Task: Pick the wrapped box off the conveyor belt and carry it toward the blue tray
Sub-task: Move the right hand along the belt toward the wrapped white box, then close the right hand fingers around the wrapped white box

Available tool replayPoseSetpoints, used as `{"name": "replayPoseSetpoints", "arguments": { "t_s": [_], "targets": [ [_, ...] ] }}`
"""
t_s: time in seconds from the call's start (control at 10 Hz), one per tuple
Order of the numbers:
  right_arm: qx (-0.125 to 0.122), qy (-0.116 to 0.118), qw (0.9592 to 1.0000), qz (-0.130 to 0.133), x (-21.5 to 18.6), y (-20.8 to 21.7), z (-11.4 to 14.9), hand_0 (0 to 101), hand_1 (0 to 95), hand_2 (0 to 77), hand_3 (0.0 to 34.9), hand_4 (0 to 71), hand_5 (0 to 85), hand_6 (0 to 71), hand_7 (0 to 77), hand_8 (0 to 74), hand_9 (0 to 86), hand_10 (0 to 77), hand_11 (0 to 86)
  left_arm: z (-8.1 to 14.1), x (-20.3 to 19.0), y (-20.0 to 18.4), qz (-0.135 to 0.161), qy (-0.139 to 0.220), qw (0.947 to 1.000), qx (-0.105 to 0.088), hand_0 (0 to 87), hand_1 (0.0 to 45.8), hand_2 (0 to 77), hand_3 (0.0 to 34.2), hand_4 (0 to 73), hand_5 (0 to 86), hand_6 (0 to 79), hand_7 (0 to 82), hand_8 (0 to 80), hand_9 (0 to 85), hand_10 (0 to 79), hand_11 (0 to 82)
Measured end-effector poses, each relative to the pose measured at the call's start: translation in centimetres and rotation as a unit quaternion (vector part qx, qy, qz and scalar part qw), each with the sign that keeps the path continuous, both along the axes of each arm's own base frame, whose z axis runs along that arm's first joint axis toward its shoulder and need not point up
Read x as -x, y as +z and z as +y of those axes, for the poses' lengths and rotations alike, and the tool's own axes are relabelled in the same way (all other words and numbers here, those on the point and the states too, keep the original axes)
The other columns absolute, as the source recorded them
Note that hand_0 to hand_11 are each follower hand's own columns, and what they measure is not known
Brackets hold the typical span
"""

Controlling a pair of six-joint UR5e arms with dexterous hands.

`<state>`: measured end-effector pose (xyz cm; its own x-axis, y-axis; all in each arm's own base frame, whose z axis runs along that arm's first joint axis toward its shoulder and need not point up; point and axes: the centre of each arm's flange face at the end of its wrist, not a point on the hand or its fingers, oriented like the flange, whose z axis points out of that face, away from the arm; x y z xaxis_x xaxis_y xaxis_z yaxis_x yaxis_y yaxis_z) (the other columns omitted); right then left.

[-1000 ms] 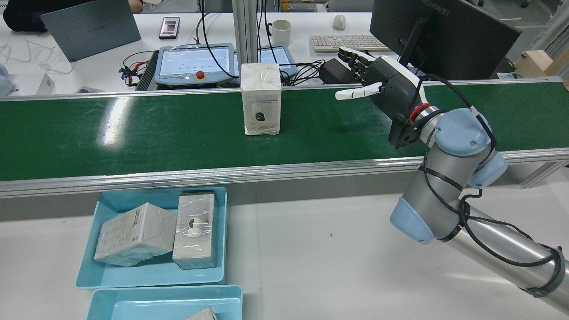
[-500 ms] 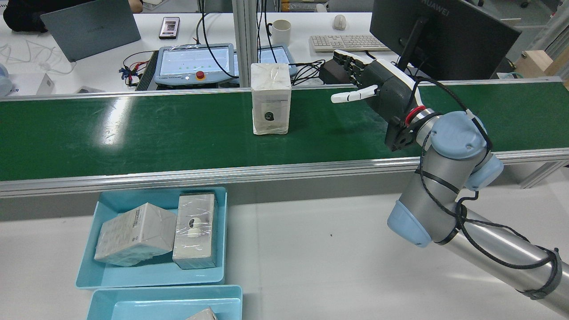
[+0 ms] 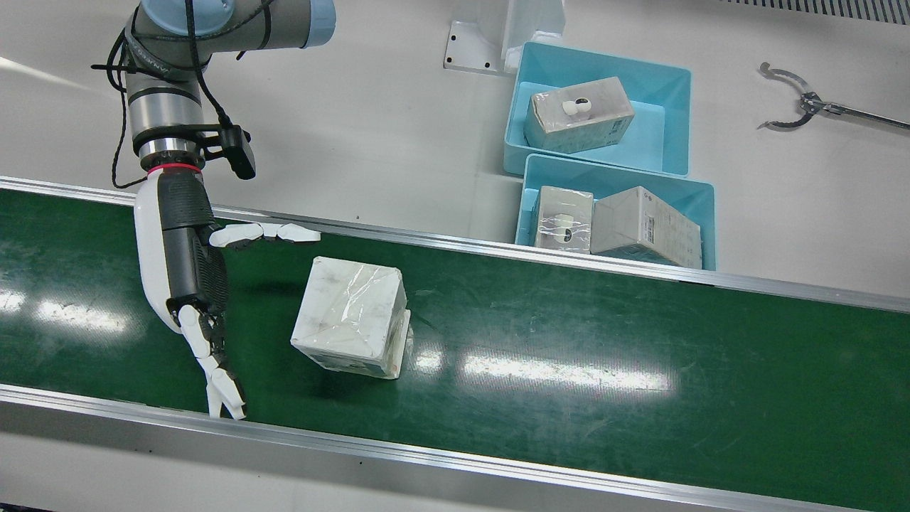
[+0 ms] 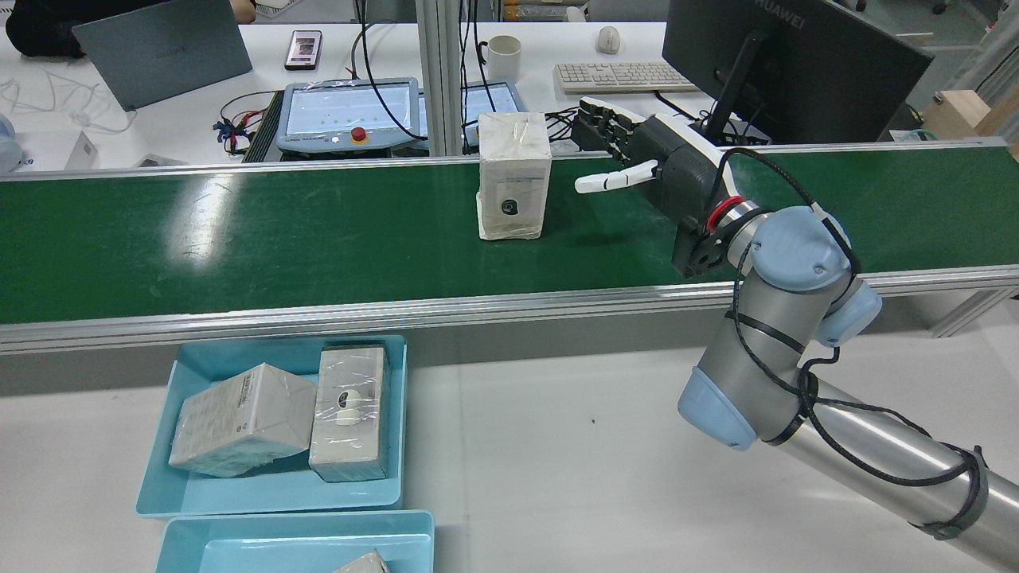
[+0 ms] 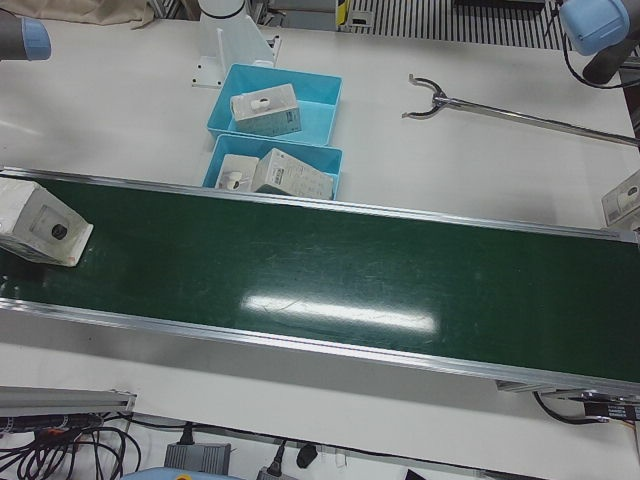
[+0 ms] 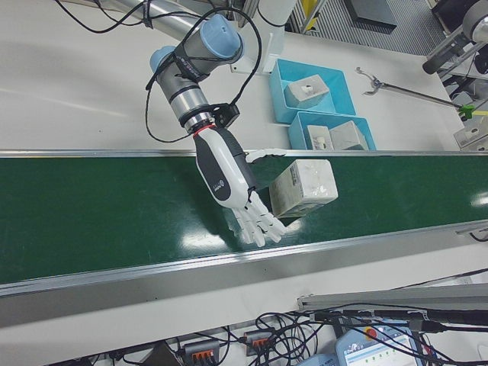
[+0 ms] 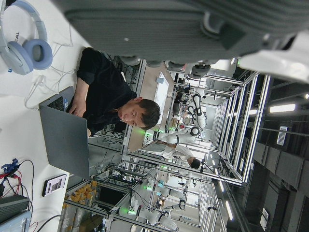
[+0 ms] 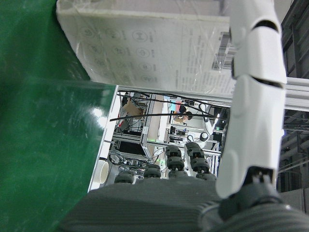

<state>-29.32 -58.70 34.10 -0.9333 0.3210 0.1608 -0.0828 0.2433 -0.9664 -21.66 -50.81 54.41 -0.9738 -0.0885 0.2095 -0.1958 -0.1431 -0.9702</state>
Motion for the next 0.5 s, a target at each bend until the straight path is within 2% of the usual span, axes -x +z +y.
{"name": "replayPoseSetpoints", "arguments": {
  "t_s": [0.3,0.4,0.5],
  "targets": [
    [0.002,-0.002,1.0000,0.001,0.59,0.14,0.11,47,13.6,15.8,2.9,6.0,9.3,0.0,6.0,2.2,2.2,0.5,1.6,0.00,0.00,0.00,0.000,0.000,1.0000,0.000,0.0,0.0,0.5,0.0,0.0,1.1,0.0,0.0,0.0,0.0,0.0,0.0],
    [0.001,-0.002,1.0000,0.000,0.80,0.18,0.02,47,13.6,15.8,1.2,7.1,9.3,0.0,7.1,2.2,2.2,0.5,1.6,0.00,0.00,0.00,0.000,0.000,1.0000,0.000,0.0,0.0,0.5,0.0,0.0,1.1,0.0,0.0,0.0,0.0,0.0,0.0],
    [-0.001,-0.002,1.0000,-0.002,1.01,0.20,-0.15,47,13.6,15.8,1.2,7.1,9.3,0.0,7.1,2.2,2.2,0.5,1.6,0.00,0.00,0.00,0.000,0.000,1.0000,0.000,0.0,0.0,1.1,0.0,0.0,1.1,0.0,0.0,0.0,0.0,0.0,0.0]
  ]
}}
